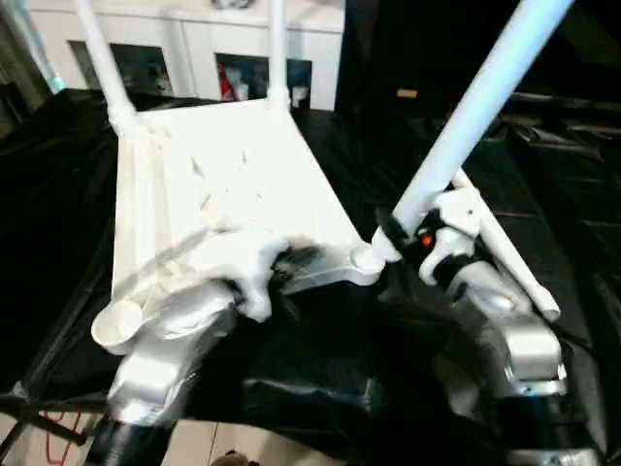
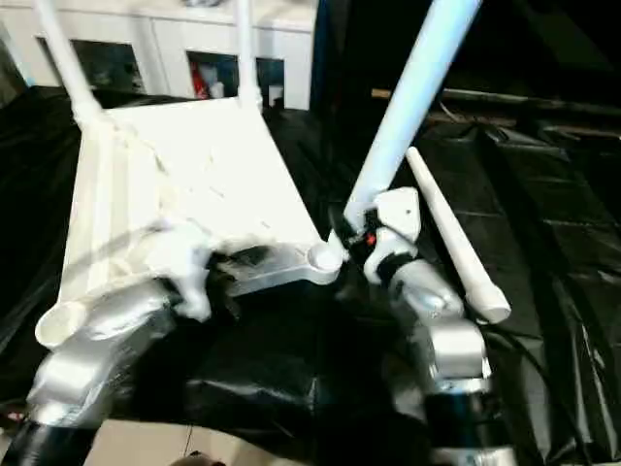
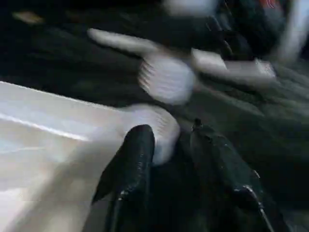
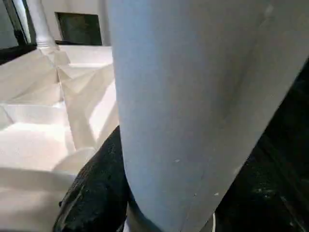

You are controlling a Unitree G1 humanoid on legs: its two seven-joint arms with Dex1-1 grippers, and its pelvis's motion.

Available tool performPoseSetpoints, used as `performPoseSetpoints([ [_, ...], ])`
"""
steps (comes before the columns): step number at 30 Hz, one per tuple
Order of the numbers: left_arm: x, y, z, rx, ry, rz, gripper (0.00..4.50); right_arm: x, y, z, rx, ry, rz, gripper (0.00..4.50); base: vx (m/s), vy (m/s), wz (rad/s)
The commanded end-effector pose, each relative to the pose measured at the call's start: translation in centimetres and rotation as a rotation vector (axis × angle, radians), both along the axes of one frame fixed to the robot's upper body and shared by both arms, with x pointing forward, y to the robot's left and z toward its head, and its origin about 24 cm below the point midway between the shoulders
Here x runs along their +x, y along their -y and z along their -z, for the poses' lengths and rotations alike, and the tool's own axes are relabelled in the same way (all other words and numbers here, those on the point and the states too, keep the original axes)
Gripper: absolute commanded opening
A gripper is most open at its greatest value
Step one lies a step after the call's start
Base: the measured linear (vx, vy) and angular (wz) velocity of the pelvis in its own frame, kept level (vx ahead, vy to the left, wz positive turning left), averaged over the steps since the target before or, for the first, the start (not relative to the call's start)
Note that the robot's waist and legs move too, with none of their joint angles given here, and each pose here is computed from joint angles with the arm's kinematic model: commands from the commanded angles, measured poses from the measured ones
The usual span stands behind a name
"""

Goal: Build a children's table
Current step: Insert table leg to table base

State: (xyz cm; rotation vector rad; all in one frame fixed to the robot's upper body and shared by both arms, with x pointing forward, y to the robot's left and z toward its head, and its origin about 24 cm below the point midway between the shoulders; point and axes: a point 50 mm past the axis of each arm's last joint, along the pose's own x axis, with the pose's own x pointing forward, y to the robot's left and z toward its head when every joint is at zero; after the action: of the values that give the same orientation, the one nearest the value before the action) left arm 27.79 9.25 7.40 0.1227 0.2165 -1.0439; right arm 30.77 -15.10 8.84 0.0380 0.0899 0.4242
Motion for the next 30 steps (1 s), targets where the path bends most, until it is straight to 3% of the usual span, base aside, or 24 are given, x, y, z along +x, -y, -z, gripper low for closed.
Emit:
performPoseSetpoints([
  [1,1.3,0.6,0.5,0.088,-0.031,0.075,1.70,0.2,0.9,-0.6,-0.005,0.009,-0.006,1.88,0.000,0.000,0.00],
  [2,1.4,0.6,0.5,0.093,-0.031,0.073,1.70,0.2,0.9,-0.6,-0.007,0.010,-0.006,1.88,0.000,0.000,0.00],
  [4,3.0,0.5,0.5,0.159,-0.032,0.078,1.70,0.3,1.3,-0.7,-0.026,0.015,-0.002,1.88,0.000,0.000,0.00],
  [10,5.1,-0.8,0.7,0.259,-0.057,0.082,1.70,0.2,1.8,-0.8,-0.047,0.028,-0.001,1.88,0.000,0.000,0.00],
  [16,5.6,-1.8,1.6,0.287,-0.133,0.064,1.70,-0.2,1.7,-0.6,-0.052,0.024,-0.007,1.88,0.000,0.000,0.00],
  [27,6.5,-2.7,1.8,0.282,-0.113,0.042,0.91,-0.1,1.3,-0.6,-0.054,0.026,-0.027,1.88,0.000,0.000,0.00],
  [30,6.3,-2.8,1.9,0.298,-0.125,0.103,0.65,0.0,1.3,-0.6,-0.059,0.027,-0.032,1.88,0.000,0.000,0.00],
])
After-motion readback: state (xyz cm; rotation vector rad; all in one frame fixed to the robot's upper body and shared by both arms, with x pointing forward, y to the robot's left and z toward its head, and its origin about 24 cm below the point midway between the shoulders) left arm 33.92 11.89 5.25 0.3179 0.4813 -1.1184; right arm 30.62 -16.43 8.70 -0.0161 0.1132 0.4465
